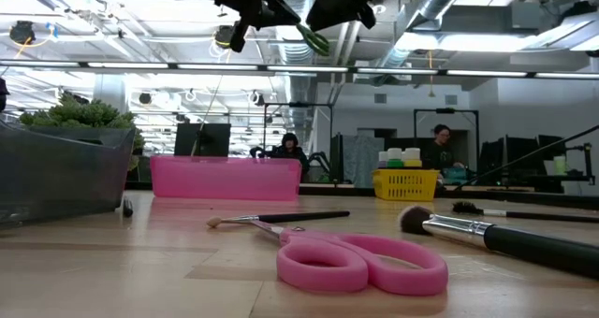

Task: Pick & Place Paint Supplies
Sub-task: Put the green scissors into the black bin

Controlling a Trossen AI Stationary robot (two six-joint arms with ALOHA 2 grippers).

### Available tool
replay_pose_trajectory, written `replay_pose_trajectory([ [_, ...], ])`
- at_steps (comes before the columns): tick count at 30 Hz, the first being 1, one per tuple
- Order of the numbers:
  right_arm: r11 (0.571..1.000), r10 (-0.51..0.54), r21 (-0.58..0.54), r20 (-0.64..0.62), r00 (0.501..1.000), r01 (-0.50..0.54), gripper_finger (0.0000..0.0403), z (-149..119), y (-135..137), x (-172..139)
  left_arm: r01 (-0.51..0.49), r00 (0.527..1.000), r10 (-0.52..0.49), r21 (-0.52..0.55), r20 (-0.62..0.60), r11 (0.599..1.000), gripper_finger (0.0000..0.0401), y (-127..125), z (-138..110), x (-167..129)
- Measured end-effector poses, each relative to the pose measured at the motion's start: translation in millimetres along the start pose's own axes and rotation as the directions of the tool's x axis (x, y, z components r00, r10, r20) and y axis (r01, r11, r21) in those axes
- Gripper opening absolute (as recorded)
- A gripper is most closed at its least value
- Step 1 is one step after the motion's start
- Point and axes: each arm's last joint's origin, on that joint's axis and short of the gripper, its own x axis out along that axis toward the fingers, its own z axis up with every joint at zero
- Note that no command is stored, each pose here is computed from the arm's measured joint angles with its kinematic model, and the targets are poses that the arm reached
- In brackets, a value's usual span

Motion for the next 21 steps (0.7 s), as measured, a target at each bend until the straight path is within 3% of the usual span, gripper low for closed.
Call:
replay_pose_trajectory([
  [5, 1.000, 0.001, 0.009, -0.007, 1.000, 0.000, 0.0129, -1, 0, 0, -0.045, 0.999, 0.045, 0.033, -0.011, 0.998, 0.0001, 6, 0, 1],
  [9, 1.000, -0.004, 0.020, -0.018, 1.000, 0.005, 0.0150, -1, -2, -8, -0.083, 0.991, 0.089, 0.069, -0.098, 0.994, 0.0001, 13, -4, -2],
  [15, 0.998, -0.055, 0.032, -0.062, 0.997, 0.057, 0.0159, -4, -12, -10, -0.116, 0.939, 0.155, 0.142, -0.306, 0.983, 0.0001, 23, -14, -18],
  [21, 0.993, -0.108, 0.045, -0.091, 0.990, 0.112, 0.0153, -5, -27, -10, -0.046, 0.876, 0.102, 0.128, -0.472, 0.991, 0.0001, 25, -18, -30],
])
